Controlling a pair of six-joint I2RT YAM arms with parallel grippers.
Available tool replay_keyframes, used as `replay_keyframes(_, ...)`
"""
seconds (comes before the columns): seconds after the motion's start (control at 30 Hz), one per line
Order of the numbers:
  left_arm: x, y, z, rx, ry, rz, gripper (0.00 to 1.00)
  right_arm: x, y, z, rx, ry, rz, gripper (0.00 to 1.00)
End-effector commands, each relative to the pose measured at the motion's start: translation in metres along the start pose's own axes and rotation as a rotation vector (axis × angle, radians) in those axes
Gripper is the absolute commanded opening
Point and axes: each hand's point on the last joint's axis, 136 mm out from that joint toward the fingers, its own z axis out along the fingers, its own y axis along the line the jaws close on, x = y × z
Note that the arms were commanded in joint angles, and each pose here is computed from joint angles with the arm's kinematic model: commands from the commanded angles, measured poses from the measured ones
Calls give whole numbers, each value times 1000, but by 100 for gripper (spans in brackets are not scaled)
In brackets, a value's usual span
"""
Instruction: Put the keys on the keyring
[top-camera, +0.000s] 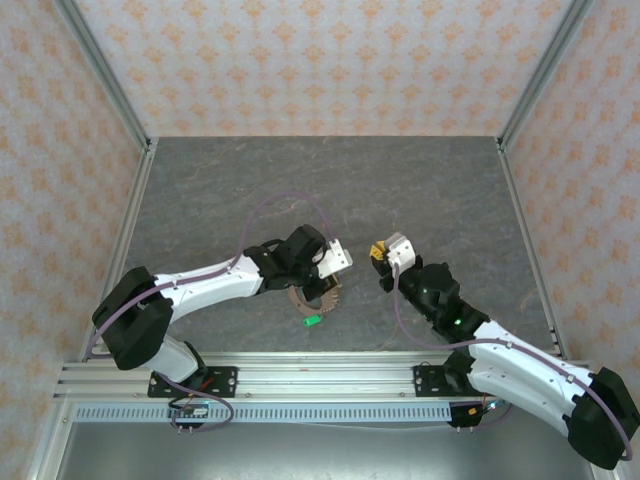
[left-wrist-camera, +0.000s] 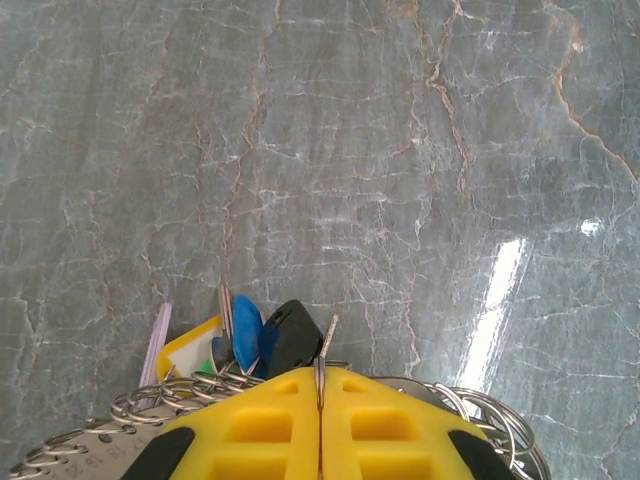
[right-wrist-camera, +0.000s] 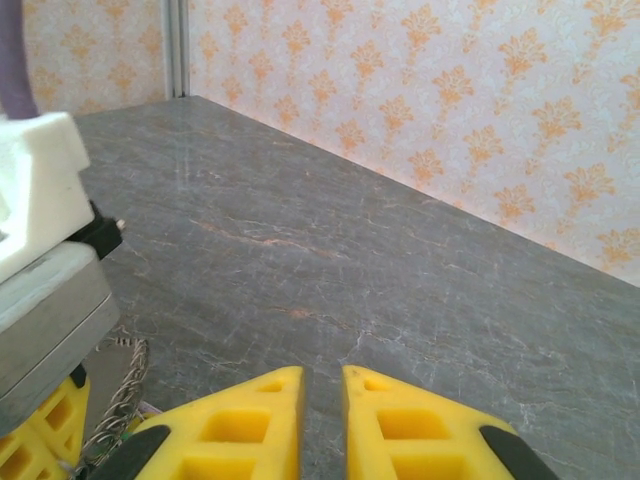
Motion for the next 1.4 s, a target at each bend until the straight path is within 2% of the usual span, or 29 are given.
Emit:
replay_keyframes(0.0, -10, -8, -1, 24, -53, -9, 8, 3, -5, -1, 36, 4, 19, 17)
replay_keyframes(0.23, -13, -7, -6, 7, -91, -13, 13, 2, -11, -1, 68, -2, 29, 17)
replay_keyframes(0.43, -16, 1, -18, -60, -134, -24, 13, -1, -14, -2, 80, -7, 33, 18)
replay_keyframes(0.53, -22, 18, -35, -154, -233, -98, 13, 1, 9, 1, -51, 29, 7, 18)
replay_keyframes(0.63, -19, 44, -60, -287, -353, -223, 13, 11, 47, 6, -266, 122, 9, 18)
replay_keyframes(0.8, 16, 96, -108, -574, -469, -441, 17, 34, 109, 12, -614, 269, 76, 18)
replay_keyframes(0.93, 48, 117, -138, -727, -500, -554, 24, 58, 135, 24, -675, 372, -27, 18)
replay_keyframes(1.07, 70, 122, -155, -813, -526, -620, 40, 73, 158, 39, -730, 436, -80, 18)
replay_keyframes(1.2, 81, 123, -161, -846, -562, -668, 45, 83, 186, 53, -795, 461, -108, 18)
replay_keyframes(1.37, 82, 123, -169, -859, -590, -679, 50, 98, 201, 72, -801, 496, -116, 17)
